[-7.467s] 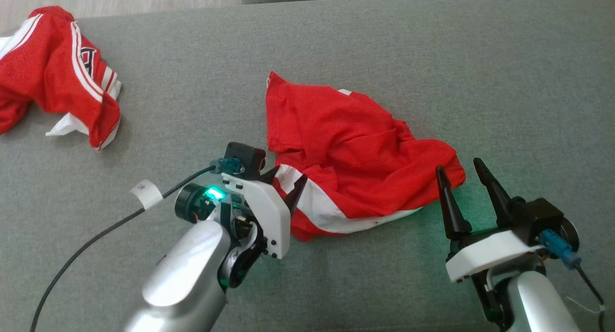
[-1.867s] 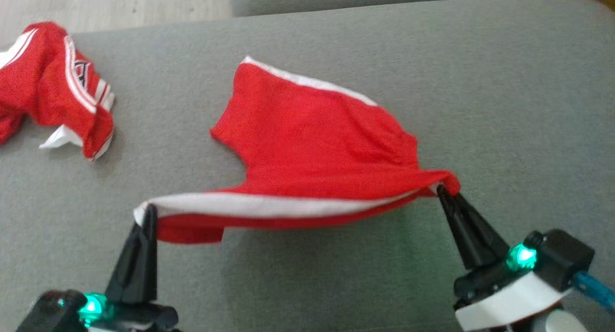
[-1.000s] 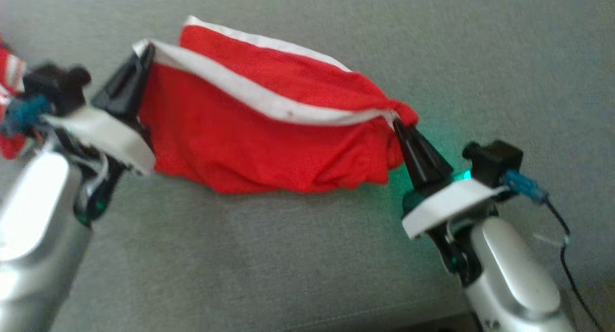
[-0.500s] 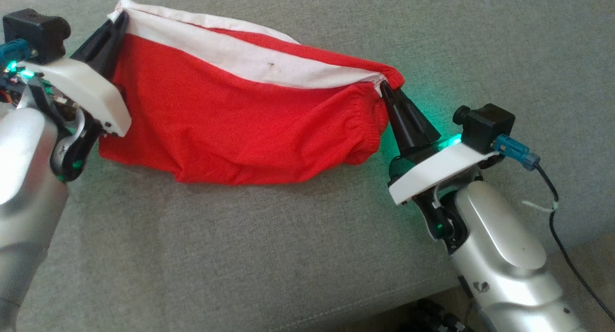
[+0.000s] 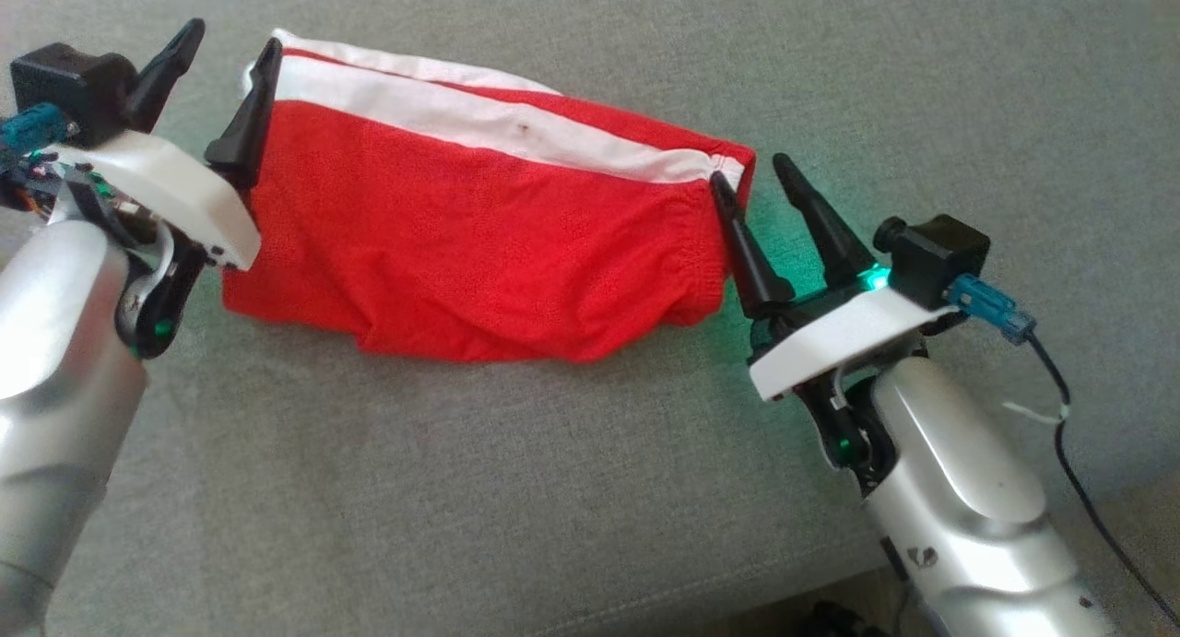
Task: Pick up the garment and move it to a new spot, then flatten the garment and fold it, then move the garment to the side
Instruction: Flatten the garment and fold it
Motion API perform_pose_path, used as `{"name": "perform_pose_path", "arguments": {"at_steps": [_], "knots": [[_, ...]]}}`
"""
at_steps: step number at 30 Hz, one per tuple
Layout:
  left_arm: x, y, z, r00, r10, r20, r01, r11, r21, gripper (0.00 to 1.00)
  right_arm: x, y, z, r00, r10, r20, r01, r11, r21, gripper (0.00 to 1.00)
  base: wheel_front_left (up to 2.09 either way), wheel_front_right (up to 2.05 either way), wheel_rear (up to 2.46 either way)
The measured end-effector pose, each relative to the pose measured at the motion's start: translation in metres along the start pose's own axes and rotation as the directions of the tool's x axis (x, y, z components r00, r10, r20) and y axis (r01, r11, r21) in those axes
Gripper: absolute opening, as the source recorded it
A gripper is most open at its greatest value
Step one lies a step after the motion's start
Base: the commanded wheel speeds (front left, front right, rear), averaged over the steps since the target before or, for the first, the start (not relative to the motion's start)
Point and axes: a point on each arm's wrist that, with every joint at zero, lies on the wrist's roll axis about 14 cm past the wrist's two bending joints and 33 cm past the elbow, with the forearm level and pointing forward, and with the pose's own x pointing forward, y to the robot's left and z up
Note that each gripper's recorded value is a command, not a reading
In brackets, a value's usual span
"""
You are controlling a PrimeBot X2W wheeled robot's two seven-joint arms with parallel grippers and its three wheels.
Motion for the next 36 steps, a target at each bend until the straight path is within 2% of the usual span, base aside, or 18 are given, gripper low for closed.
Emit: {"name": "perform_pose_path", "arguments": {"at_steps": [4, 6, 12, 15, 27, 36], "knots": [[-0.010, 0.001, 0.016, 0.999, 0.013, 0.035, -0.012, 1.000, -0.023, 1.00, -0.009, -0.001, 0.010, 0.999, -0.013, 0.033, 0.014, 1.000, -0.024, 1.00, 0.00, 0.00, 0.00], [-0.017, 0.001, 0.015, 1.000, 0.020, 0.008, -0.020, 0.999, -0.045, 1.00, -0.017, -0.002, 0.011, 0.999, -0.022, 0.041, 0.024, 0.999, -0.029, 1.00, 0.00, 0.00, 0.00], [-0.048, -0.004, -0.035, 0.987, 0.042, -0.156, -0.062, 0.990, -0.127, 1.00, -0.032, -0.005, 0.018, 0.997, -0.052, 0.057, 0.054, 0.998, -0.032, 1.00, 0.00, 0.00, 0.00], [-0.055, -0.009, -0.050, 0.981, 0.051, -0.189, -0.080, 0.985, -0.153, 1.00, -0.034, -0.008, 0.025, 0.995, -0.061, 0.073, 0.064, 0.997, -0.034, 1.00, 0.00, 0.00, 0.00], [-0.054, -0.030, -0.089, 0.969, 0.090, -0.229, -0.151, 0.953, -0.263, 1.00, -0.040, -0.016, 0.021, 0.994, -0.097, 0.059, 0.098, 0.995, -0.017, 1.00, 0.00, 0.00, 0.00], [-0.045, -0.038, -0.088, 0.969, 0.052, -0.240, -0.117, 0.957, -0.267, 1.00, -0.037, -0.016, 0.025, 0.994, -0.094, 0.062, 0.095, 0.995, -0.026, 1.00, 0.00, 0.00, 0.00]]}}
